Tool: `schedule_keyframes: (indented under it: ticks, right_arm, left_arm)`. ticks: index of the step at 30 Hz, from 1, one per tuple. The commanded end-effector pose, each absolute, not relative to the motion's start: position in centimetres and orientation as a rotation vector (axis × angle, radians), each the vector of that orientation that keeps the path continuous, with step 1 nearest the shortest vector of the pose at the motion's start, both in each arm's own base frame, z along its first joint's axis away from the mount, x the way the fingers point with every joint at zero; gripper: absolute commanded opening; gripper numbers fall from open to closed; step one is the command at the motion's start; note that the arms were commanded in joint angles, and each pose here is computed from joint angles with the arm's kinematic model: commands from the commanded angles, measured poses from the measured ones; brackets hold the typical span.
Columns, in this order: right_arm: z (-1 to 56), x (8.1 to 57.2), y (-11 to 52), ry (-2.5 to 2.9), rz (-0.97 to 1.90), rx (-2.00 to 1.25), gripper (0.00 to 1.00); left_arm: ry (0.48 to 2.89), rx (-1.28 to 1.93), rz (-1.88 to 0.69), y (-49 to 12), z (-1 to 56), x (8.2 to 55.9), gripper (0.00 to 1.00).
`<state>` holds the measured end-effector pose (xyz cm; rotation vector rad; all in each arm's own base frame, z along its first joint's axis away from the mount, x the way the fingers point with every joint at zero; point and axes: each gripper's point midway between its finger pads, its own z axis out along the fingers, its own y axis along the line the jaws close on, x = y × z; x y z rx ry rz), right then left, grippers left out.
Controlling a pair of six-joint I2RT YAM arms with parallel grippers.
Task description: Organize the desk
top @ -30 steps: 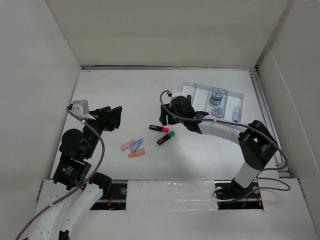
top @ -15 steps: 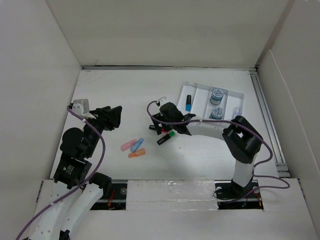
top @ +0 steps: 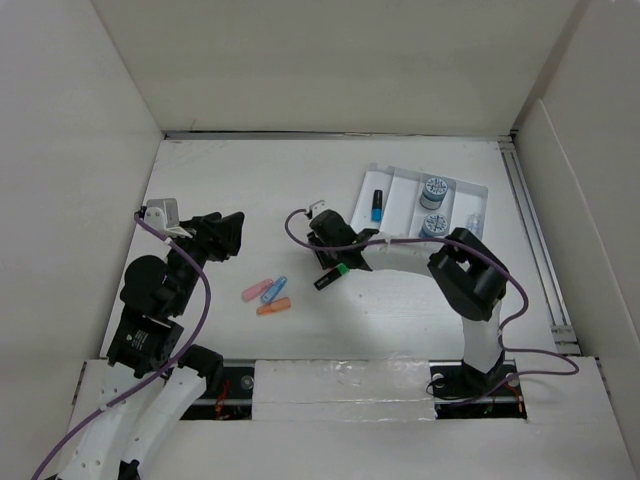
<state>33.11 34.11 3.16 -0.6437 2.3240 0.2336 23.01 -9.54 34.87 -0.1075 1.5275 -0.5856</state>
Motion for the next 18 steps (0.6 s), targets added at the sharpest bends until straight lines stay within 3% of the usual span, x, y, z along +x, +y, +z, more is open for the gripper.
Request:
schedule_keyframes:
  ticks: [1, 4, 9, 18]
  right_arm:
    - [7.7, 35.7, 35.8, 2.205, 0.292, -0.526, 0.16]
    - [10.9, 37.7, 35.2, 2.143, 0.353, -0.403, 0.12]
    - [17.3, 40.8, 31.2, 2.003, 0.531, -0.111, 0.14]
    - [14.1, 45.7, 22.0, 2.06, 0.493, 0.315, 0.16]
  left_arm:
    - [1.471, -0.093, -0.596, -9.6, 36.7, 22.9, 0.52]
    - [1.472, -0.088, -0.6, -9.7, 36.6, 22.9, 0.52]
    - [1.476, -0.09, -0.598, -9.6, 36.4, 22.9, 0.52]
    - [1.462, -0.089, -0.6, -9.6, 36.8, 22.8, 0.52]
